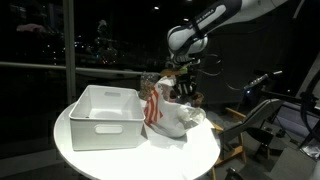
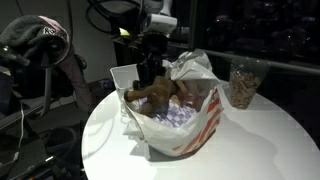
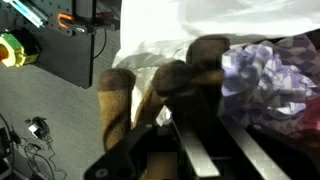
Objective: Remove all the items from the plastic bag and put them inside the white basket
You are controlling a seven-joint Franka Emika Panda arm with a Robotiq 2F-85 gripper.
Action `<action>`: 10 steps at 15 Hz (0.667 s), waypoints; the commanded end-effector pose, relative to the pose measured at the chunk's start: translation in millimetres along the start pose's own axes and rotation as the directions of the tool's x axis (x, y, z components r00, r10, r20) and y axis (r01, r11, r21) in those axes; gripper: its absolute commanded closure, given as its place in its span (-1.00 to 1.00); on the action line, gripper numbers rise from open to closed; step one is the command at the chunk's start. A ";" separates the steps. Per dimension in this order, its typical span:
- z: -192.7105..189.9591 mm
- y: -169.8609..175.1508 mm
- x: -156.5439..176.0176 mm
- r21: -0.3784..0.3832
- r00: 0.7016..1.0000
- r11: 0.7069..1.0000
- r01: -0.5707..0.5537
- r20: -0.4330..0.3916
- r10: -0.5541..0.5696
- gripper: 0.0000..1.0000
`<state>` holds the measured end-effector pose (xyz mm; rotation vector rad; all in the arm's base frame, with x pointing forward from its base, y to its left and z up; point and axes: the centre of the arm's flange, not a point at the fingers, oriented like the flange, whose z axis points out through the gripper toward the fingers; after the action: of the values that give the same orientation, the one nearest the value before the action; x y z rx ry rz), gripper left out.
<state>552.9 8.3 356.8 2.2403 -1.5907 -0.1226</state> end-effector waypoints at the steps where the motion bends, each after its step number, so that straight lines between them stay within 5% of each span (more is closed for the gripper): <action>1: -51.9 57.3 -21.3 0.141 0.995 0.987 0.082 -0.065 -0.074 0.93; 6: -112.3 98.8 -65.9 0.319 0.976 0.930 0.181 -0.177 -0.129 0.93; 10: -157.5 92.7 -92.9 0.469 0.953 0.841 0.269 -0.256 -0.162 0.93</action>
<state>484.2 92.3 498.1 2.5975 -1.4205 0.3567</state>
